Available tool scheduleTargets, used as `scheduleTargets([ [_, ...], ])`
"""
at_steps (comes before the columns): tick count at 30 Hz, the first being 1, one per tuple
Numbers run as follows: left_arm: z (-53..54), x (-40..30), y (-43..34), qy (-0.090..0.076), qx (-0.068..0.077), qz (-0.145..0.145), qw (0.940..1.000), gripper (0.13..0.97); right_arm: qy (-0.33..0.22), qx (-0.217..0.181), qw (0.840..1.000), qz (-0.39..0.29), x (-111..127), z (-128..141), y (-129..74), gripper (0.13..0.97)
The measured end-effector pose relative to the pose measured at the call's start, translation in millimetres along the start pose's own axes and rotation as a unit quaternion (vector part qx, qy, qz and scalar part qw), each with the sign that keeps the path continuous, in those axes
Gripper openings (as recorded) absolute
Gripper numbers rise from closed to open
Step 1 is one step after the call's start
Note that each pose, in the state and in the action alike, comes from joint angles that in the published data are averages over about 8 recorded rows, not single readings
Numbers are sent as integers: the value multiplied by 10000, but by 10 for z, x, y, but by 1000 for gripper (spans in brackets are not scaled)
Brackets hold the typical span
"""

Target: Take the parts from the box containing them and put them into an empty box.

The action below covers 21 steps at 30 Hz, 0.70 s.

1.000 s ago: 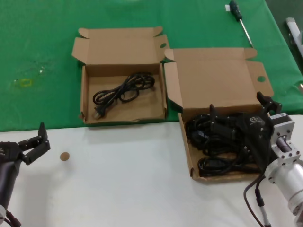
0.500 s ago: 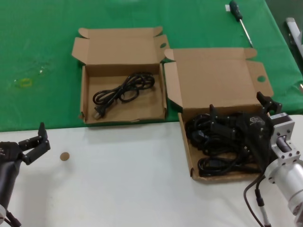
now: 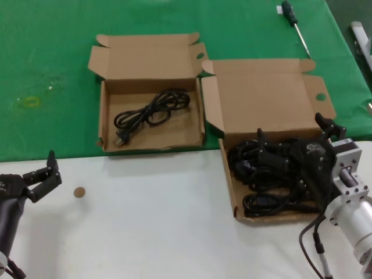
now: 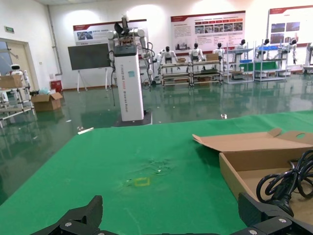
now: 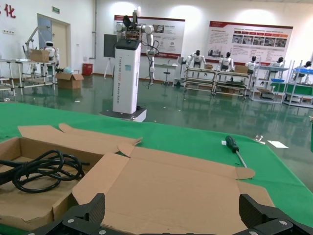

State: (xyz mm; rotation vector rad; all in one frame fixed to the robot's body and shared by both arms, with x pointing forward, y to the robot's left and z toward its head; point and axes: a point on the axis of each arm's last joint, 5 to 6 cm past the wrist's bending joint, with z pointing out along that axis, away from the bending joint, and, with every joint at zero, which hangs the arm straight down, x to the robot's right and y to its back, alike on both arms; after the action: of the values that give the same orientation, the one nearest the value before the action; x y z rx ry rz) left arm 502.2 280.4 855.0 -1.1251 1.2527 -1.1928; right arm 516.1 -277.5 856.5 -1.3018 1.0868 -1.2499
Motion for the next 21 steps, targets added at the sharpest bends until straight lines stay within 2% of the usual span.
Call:
scheduleTargets([
  [21, 0, 0, 0, 0, 0, 0, 10000, 966, 0, 0, 10000, 0, 0, 0, 0, 966],
])
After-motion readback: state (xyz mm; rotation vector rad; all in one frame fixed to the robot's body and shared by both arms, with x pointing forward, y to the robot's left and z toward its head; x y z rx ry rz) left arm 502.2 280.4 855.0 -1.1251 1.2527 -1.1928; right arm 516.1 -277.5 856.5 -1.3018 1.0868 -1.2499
